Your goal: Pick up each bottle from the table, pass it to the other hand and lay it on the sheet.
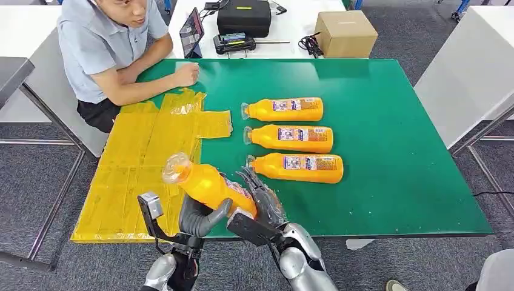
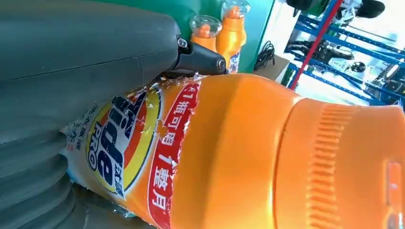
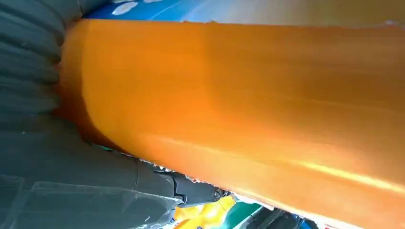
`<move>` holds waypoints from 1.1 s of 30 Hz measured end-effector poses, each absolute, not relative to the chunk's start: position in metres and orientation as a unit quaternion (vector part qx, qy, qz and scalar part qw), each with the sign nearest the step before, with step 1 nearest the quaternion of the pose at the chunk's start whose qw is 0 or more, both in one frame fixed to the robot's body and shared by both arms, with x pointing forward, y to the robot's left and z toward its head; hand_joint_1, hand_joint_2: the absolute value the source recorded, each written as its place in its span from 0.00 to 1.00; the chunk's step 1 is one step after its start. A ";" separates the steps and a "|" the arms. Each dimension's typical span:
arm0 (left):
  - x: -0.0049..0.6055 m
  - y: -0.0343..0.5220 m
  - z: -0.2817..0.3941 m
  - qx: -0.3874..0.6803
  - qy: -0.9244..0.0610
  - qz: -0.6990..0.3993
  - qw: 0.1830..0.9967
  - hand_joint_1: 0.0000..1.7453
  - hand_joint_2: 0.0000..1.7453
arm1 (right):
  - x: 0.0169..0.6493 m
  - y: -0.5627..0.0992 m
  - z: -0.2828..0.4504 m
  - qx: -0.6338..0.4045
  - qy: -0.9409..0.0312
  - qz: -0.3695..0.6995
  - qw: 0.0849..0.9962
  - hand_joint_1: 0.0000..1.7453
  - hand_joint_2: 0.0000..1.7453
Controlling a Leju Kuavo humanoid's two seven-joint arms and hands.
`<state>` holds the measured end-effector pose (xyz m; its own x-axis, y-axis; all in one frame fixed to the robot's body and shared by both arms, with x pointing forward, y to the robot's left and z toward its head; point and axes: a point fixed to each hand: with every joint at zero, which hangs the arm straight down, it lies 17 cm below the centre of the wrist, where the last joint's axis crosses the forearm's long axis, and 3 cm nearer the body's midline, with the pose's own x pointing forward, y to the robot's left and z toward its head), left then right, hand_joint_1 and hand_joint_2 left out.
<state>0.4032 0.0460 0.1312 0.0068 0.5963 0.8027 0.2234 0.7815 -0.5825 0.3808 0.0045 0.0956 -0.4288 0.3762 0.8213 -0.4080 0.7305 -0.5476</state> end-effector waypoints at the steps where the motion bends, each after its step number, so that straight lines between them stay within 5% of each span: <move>1: 0.403 0.046 0.131 -0.297 -0.689 0.145 0.644 1.00 1.00 | 0.381 0.004 0.095 0.011 -0.761 0.367 0.535 0.00 1.00; 9: 0.405 0.050 0.137 -0.266 -0.708 0.122 0.643 1.00 1.00 | 0.379 0.008 0.095 0.020 -0.762 0.361 0.537 0.00 1.00; 22: 0.417 0.079 0.178 0.138 -0.796 -0.195 0.556 1.00 1.00 | 0.379 -0.030 0.083 0.001 -0.755 0.311 0.577 0.00 1.00; 33: 0.425 0.103 0.204 0.298 -0.773 -0.269 0.492 1.00 1.00 | 0.390 -0.053 0.089 -0.017 -0.764 0.283 0.580 0.00 1.00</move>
